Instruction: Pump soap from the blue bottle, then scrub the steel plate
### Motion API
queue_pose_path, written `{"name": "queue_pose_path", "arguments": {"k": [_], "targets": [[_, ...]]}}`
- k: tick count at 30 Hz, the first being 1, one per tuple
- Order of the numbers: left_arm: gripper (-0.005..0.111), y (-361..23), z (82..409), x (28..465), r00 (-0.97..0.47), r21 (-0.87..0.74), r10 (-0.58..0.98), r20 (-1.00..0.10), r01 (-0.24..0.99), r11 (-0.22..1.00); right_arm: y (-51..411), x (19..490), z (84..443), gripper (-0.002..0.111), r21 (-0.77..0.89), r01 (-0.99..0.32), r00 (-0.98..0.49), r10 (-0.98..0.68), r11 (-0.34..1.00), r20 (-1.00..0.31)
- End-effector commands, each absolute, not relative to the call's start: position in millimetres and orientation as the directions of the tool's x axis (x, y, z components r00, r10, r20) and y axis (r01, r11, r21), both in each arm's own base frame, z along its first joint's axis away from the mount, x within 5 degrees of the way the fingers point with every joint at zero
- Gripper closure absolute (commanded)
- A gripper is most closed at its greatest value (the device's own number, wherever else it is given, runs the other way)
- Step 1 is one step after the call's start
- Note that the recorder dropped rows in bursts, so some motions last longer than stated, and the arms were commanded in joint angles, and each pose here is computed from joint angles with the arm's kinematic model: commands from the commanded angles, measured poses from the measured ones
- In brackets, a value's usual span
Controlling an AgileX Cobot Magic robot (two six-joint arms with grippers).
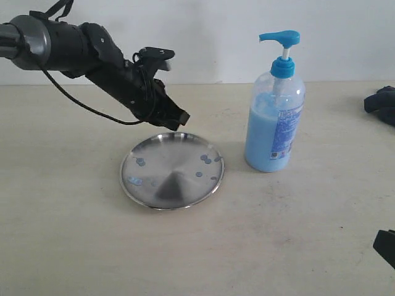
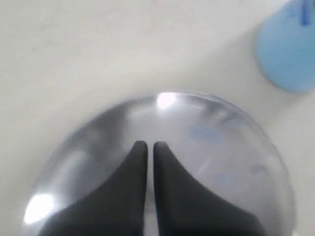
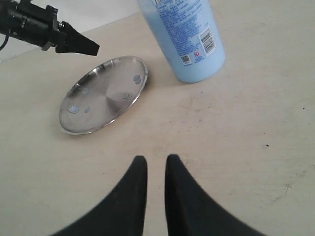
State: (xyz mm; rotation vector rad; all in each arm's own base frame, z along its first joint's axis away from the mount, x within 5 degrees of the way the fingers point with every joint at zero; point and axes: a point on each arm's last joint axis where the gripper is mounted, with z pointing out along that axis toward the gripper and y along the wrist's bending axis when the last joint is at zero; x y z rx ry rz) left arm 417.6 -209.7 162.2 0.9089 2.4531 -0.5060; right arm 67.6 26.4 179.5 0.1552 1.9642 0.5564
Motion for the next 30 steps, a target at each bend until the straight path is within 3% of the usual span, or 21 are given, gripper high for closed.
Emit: {"name": "queue_pose_path", "arguments": {"k": [1,3,5,7,8,9,11,13,15,17,19,22,26,30], "targets": [[0.102,-212.4,165.6,384.1,-0.454,-0.263,0.782,-0.427,0.89,0.373,26.4,67.7,178.8,0.106,0.432,-0.141,-0.454,0.329,0.891,-0.828],[0.102,-198.0,159.3,378.7,-0.377,-0.222,0.883,-0.279,0.92,0.323,26.4,67.7,178.8,0.106,0.432,-0.141,-0.454,0.329,0.891,-0.828],[0.102,-188.3,155.9,389.2,-0.414,-0.089,0.884,-0.217,0.91,0.404,26.4,67.7,178.8,0.106,0.432,-0.141,-0.454,0.329,0.891,-0.828],[0.102,-187.7,158.1,406.4,-0.51,0.035,0.805,-0.303,0.838,0.544,26.5,67.6,178.7,0.106,0.432,-0.141,-0.455,0.329,0.891,-0.827],[0.102,-190.5,161.6,416.4,-0.573,0.056,0.714,-0.402,0.763,0.644,26.5,67.6,178.7,0.106,0.432,-0.141,-0.455,0.329,0.891,-0.827],[0.102,-195.8,166.5,424.4,-0.645,0.004,0.568,-0.511,0.659,0.752,26.5,67.6,178.7,0.106,0.432,-0.141,-0.455,0.329,0.891,-0.827],[0.102,-206.9,174.2,429.5,-0.744,-0.2,0.296,-0.599,0.496,0.845,26.5,67.6,178.7,0.106,0.432,-0.141,-0.455,0.329,0.891,-0.827],[0.102,-217.5,177.4,418.8,-0.732,-0.28,0.354,-0.582,0.589,0.758,26.5,67.6,178.7,0.106,0.432,-0.141,-0.455,0.329,0.891,-0.827],[0.102,-221.3,177.3,396.3,-0.625,-0.31,0.585,-0.517,0.774,0.552,26.5,67.6,178.7,0.106,0.432,-0.141,-0.455,0.329,0.891,-0.827],[0.102,-217.4,179.5,380.0,-0.606,-0.372,0.672,-0.425,0.794,0.481,26.5,67.6,178.7,0.106,0.432,-0.141,-0.455,0.329,0.891,-0.827],[0.102,-212.1,185.6,374.1,-0.61,-0.356,0.683,-0.402,0.791,0.498,26.5,67.6,178.7,0.106,0.432,-0.141,-0.455,0.329,0.891,-0.827],[0.102,-200.1,220.0,372.7,-0.593,-0.207,0.613,-0.522,0.785,0.584,26.5,67.6,178.7,0.106,0.432,-0.141,-0.455,0.329,0.891,-0.827],[0.102,-171.8,320.7,354.3,-0.429,0.032,0.397,-0.811,0.645,0.763,26.5,67.6,178.7,0.106,0.432,-0.141,-0.455,0.329,0.891,-0.827],[0.102,-143.0,395.1,307.8,-0.226,0.12,0.293,-0.929,0.565,0.816,26.5,67.6,178.7,0.106,0.432,-0.141,-0.455,0.329,0.891,-0.827]]}}
